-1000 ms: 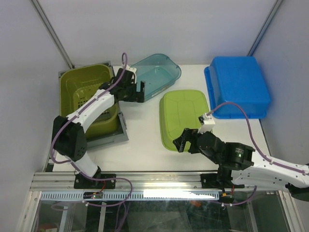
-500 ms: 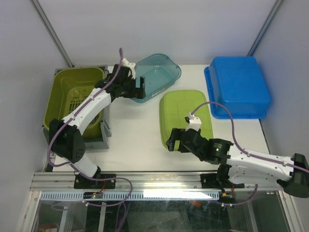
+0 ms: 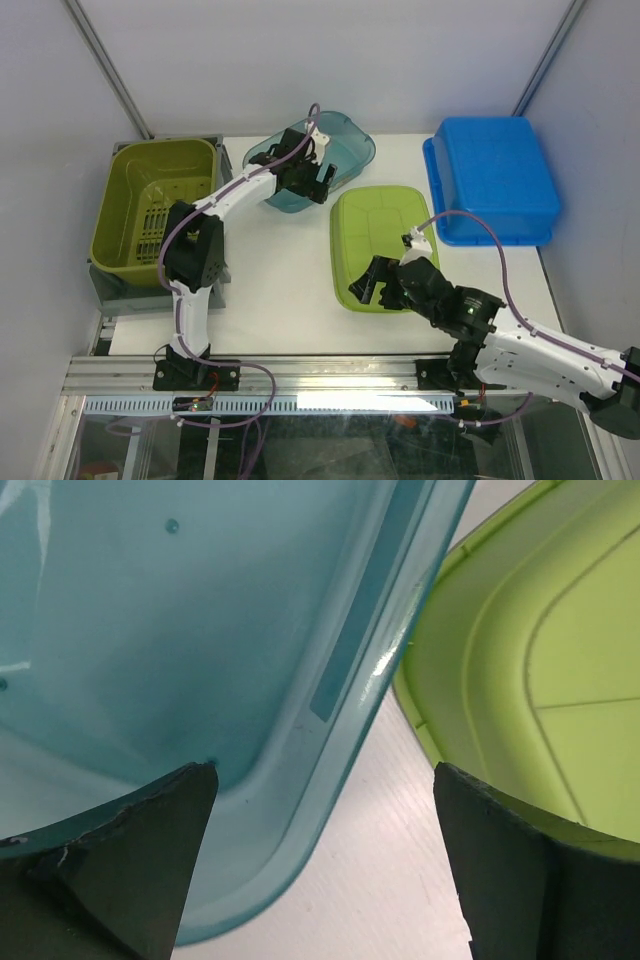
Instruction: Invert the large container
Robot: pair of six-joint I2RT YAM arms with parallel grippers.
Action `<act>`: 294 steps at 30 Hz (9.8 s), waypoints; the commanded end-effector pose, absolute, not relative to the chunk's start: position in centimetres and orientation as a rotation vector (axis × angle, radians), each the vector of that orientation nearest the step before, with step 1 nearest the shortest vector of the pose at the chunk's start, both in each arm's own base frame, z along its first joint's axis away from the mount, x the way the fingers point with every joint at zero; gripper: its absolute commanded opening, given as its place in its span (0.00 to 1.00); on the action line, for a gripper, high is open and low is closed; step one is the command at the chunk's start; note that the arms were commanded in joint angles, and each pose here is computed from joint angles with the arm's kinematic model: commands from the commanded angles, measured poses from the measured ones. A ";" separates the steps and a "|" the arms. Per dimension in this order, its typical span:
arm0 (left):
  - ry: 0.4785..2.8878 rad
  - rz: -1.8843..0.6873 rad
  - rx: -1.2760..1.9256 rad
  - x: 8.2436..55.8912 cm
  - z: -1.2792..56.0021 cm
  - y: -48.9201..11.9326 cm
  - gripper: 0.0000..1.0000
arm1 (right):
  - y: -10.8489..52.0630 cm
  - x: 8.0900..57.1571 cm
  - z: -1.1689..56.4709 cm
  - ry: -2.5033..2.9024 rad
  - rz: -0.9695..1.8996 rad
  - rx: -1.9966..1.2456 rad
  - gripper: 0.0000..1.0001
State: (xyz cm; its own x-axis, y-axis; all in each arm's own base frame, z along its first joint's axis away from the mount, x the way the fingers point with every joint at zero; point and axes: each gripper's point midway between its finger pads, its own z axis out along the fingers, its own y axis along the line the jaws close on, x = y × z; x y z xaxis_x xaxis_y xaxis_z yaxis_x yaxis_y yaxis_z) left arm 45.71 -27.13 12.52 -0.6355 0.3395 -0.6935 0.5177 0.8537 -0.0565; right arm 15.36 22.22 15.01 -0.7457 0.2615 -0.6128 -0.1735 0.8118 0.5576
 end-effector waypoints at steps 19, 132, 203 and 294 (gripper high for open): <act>2.274 -0.335 0.601 47.4 12.6 -28.9 0.26 | 22.3 16.0 11.8 2.331 0.770 0.167 0.99; 1.762 -0.671 -0.706 44.5 29.0 -11.2 0.99 | 16.0 25.1 22.3 2.041 0.911 0.257 0.99; 2.011 -0.072 -0.158 38.2 33.4 -4.5 0.00 | 15.5 23.4 22.3 2.050 0.905 0.258 0.99; 2.037 -0.825 1.082 7.3 27.4 -31.1 0.99 | 8.7 21.9 25.4 2.289 0.328 0.107 0.99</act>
State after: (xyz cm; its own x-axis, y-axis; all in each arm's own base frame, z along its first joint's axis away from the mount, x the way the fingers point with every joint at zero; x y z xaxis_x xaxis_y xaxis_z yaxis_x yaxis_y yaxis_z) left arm 7.18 -32.51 26.49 -0.4899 0.4431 -0.7507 0.8467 0.4470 -0.2887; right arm 21.08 10.07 27.27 -0.6440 0.1623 -0.7476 -0.1386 0.9363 0.3227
